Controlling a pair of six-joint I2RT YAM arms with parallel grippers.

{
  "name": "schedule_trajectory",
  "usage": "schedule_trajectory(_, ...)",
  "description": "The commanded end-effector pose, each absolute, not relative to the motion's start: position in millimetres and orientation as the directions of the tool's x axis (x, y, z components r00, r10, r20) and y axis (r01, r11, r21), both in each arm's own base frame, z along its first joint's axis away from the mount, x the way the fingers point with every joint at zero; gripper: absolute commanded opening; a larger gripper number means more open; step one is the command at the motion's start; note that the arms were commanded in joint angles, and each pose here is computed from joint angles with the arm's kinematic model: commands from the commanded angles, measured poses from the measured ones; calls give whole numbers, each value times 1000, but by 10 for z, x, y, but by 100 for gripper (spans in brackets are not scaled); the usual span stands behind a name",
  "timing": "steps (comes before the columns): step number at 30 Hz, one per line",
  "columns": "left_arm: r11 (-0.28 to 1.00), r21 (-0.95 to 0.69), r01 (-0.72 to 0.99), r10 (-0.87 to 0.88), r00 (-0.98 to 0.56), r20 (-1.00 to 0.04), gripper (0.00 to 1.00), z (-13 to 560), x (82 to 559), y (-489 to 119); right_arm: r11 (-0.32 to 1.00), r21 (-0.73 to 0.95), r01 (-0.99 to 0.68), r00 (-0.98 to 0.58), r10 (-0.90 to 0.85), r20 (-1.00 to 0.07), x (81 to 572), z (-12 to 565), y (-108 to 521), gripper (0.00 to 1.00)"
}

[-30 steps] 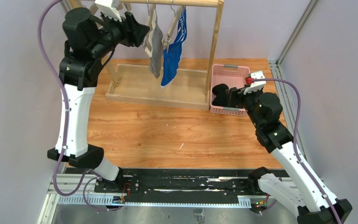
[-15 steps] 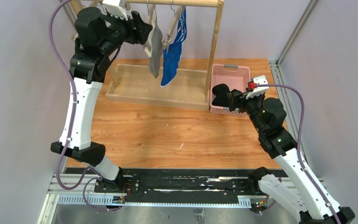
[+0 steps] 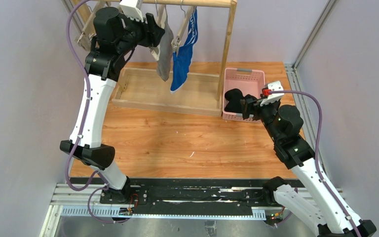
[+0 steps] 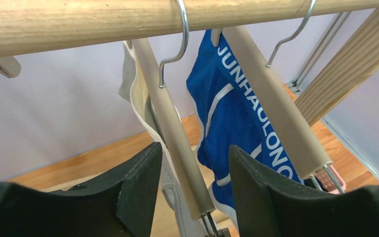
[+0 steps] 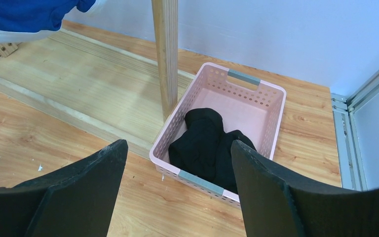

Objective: Remove the underwear clipped to the hanger

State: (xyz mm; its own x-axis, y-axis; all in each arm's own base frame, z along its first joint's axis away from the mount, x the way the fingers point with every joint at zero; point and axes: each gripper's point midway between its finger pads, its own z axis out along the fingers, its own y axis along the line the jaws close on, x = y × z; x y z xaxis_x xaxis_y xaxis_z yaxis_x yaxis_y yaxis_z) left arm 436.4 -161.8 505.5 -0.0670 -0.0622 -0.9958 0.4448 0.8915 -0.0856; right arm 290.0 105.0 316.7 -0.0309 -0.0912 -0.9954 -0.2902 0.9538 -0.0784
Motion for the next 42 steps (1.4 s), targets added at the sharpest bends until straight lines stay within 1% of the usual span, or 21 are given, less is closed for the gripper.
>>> schedule_trajectory(1,895,-75,439,-63,-41,-997,58,5092,4417,-1634,950,-95,-298,-22,-107,-994,2864,3137,1070,78)
schedule_trajectory(5,896,-72,437,-57,-48,-997,53,5056,4440,-1635,948,-93,-303,-19,-104,-994,2856,3146,1081,78)
schedule_trajectory(10,902,-67,427,-45,-63,-997,42,4977,4493,-1627,947,-92,-307,-14,-101,-995,2843,3151,1085,78)
schedule_trajectory(11,902,-67,426,-42,-68,-997,40,4959,4497,-1628,947,-92,-308,-14,-102,-995,2839,3144,1086,79)
schedule_trajectory(13,906,-66,419,-40,-71,-997,29,4942,4508,-1615,948,-90,-305,-13,-99,-995,2834,3141,1079,78)
schedule_trajectory(14,907,-65,416,-37,-75,-996,25,4923,4517,-1614,949,-90,-303,-11,-99,-995,2832,3143,1075,78)
schedule_trajectory(16,909,-63,411,-35,-75,-997,22,4917,4523,-1603,949,-90,-301,-8,-97,-995,2827,3147,1069,79)
schedule_trajectory(18,909,-61,411,-32,-77,-997,17,4904,4532,-1607,951,-88,-297,-3,-93,-996,2824,3156,1061,78)
schedule_trajectory(22,913,-59,404,-31,-75,-997,2,4907,4544,-1595,952,-85,-295,5,-88,-996,2821,3174,1057,79)
schedule_trajectory(24,914,-58,401,-31,-73,-997,0,4905,4559,-1593,952,-86,-294,-1,-90,-996,2827,3154,1057,79)
schedule_trajectory(30,919,-54,391,-36,-54,-998,0,4900,4635,-1592,947,-83,-311,-27,-96,-995,2842,3045,1098,79)
schedule_trajectory(37,924,-45,379,-83,87,-993,0,5163,4585,-1543,936,-95,-340,-22,-109,-994,2832,2967,1147,79)
schedule_trajectory(42,938,-27,347,-74,124,-989,0,5298,4541,-1460,936,-103,-336,-30,-120,-992,2838,2923,1138,79)
